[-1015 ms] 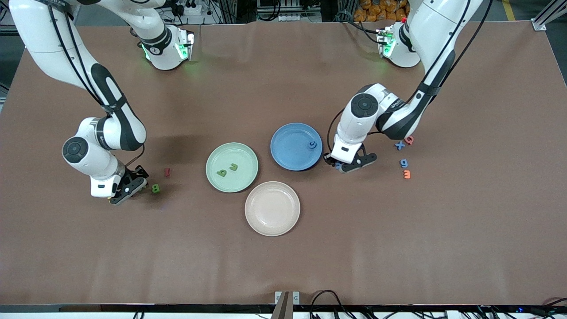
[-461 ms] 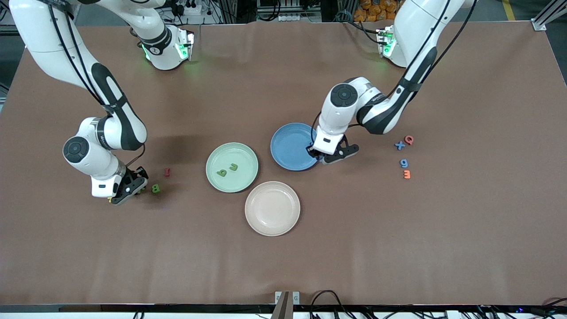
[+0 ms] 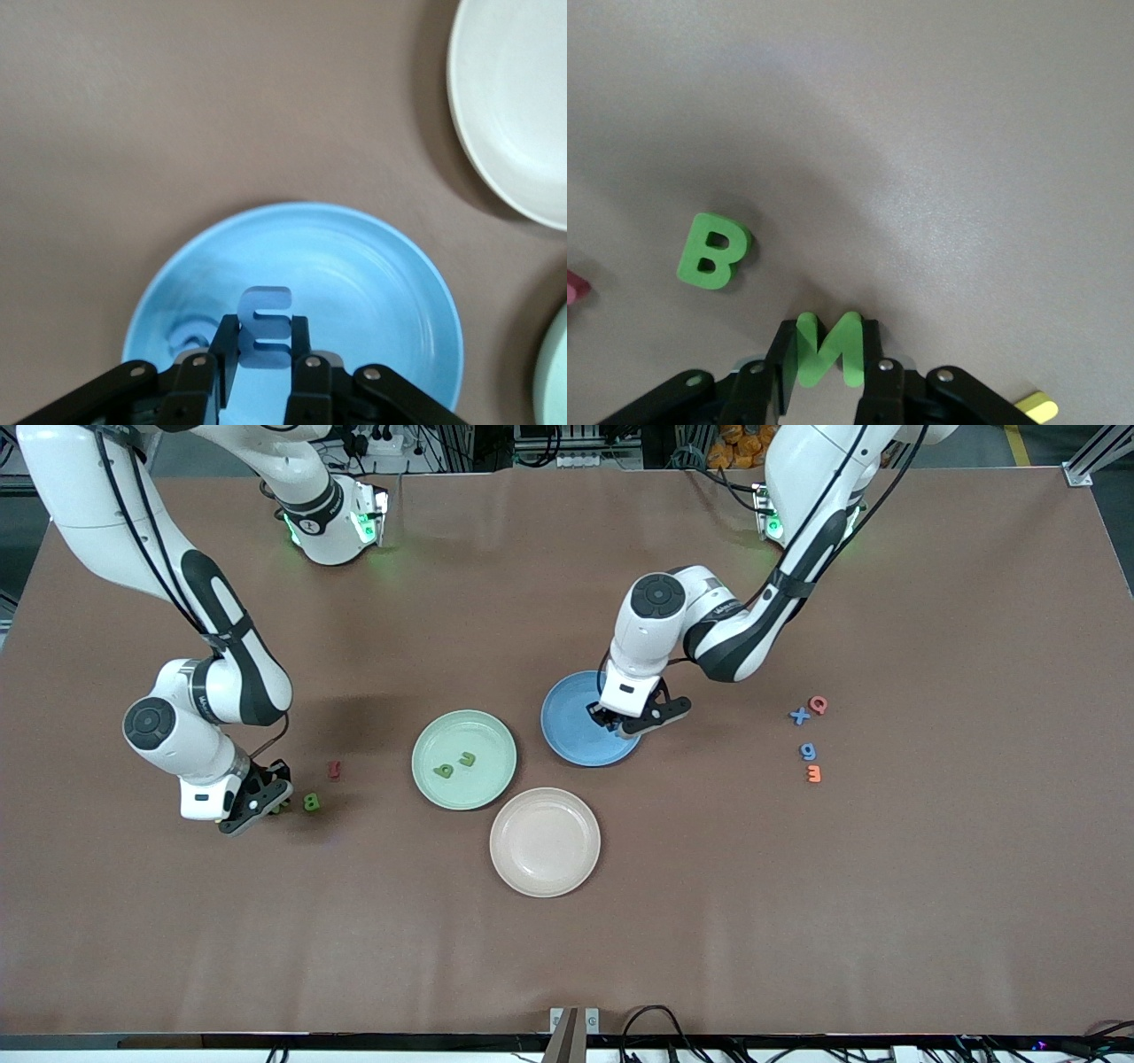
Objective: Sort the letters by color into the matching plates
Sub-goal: 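Carry the blue E to the blue plate while the right gripper grasps N, then release the blue E onto the blue plate while the right gripper carries N, then drop the green N onto the green plate with the right gripper, then move the left gripper back over the blue and orange letters, then grasp the green B with the right gripper while the left gripper approaches 6, then carry the green B to the green plate while the left gripper grasps 6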
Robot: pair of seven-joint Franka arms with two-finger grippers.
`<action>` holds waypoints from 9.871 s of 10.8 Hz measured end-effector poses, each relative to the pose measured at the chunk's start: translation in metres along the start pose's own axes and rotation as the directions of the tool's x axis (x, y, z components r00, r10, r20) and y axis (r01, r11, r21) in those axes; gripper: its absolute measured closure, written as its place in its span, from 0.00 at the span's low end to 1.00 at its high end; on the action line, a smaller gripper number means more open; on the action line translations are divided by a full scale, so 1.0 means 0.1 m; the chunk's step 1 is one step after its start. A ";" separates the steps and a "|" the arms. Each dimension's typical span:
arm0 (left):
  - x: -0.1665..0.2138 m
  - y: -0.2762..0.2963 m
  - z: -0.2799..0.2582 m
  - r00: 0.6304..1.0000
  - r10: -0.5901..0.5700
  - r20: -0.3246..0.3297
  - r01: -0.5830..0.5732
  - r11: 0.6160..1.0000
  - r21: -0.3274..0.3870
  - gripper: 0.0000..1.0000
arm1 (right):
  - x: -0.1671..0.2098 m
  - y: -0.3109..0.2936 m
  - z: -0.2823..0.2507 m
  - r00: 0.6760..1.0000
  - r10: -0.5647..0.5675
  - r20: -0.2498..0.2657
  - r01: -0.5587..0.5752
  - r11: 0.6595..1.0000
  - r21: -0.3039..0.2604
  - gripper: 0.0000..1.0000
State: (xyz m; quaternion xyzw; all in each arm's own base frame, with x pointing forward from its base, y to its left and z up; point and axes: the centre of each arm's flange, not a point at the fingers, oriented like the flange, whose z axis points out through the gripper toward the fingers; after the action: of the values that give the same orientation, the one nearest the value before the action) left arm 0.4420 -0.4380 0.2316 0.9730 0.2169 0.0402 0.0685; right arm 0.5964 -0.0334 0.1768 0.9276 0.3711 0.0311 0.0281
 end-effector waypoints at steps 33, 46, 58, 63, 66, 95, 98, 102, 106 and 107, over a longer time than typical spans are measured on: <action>0.53 0.01 -0.27 0.995 0.088 -0.040 -0.084 0.992 0.091 0.00 | 1.77 -2.63 -0.45 0.458 0.875 0.157 -0.887 0.460 0.021 0.64; 1.67 -1.22 -0.50 0.917 0.394 0.058 -0.395 0.881 0.261 0.00 | 1.43 -1.55 -0.52 0.863 0.461 0.208 -0.475 0.880 0.021 0.00; 2.16 -2.53 -0.33 0.888 0.457 0.052 -0.452 0.846 0.283 0.00 | 0.64 -0.36 -0.36 0.985 0.154 0.077 -0.158 0.986 0.052 0.00; 2.01 -2.72 -0.25 0.893 0.449 0.029 -0.442 0.863 0.245 0.00 | 0.49 -0.30 -0.18 0.992 0.111 0.064 -0.113 0.993 0.027 0.00; 1.96 -2.88 -0.17 0.894 0.448 0.006 -0.438 0.872 0.221 0.00 | 0.49 -0.32 -0.13 0.993 0.103 0.055 -0.105 0.994 0.021 0.00; 1.88 -3.04 0.19 0.901 0.433 -0.004 -0.426 0.889 0.169 0.60 | 0.44 -0.14 -0.16 0.987 0.155 0.049 -0.155 0.988 0.002 0.72; 1.89 -3.02 0.19 0.901 0.434 -0.006 -0.427 0.889 0.168 0.73 | 0.50 -0.10 -0.37 0.954 0.292 0.071 -0.293 0.956 0.002 0.72; 1.89 -3.02 0.19 0.901 0.434 -0.006 -0.427 0.889 0.168 0.73 | 0.70 -0.34 -0.41 0.867 0.493 0.077 -0.494 0.869 0.005 0.72; 1.85 -2.94 0.19 0.914 0.406 -0.008 -0.401 0.904 0.147 0.73 | 1.03 -0.76 -0.45 0.749 0.658 0.072 -0.660 0.751 0.007 0.72; 1.81 -2.85 0.19 0.917 0.398 -0.008 -0.394 0.910 0.132 0.73 | 1.12 -0.88 -0.47 0.722 0.688 0.071 -0.690 0.723 0.011 0.72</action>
State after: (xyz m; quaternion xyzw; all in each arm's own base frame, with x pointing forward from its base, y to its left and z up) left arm 0.4884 -0.1077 0.1791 0.9982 0.0184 0.0564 -0.0072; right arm 0.6129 0.1089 0.2207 1.0000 -0.0005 0.0037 0.0090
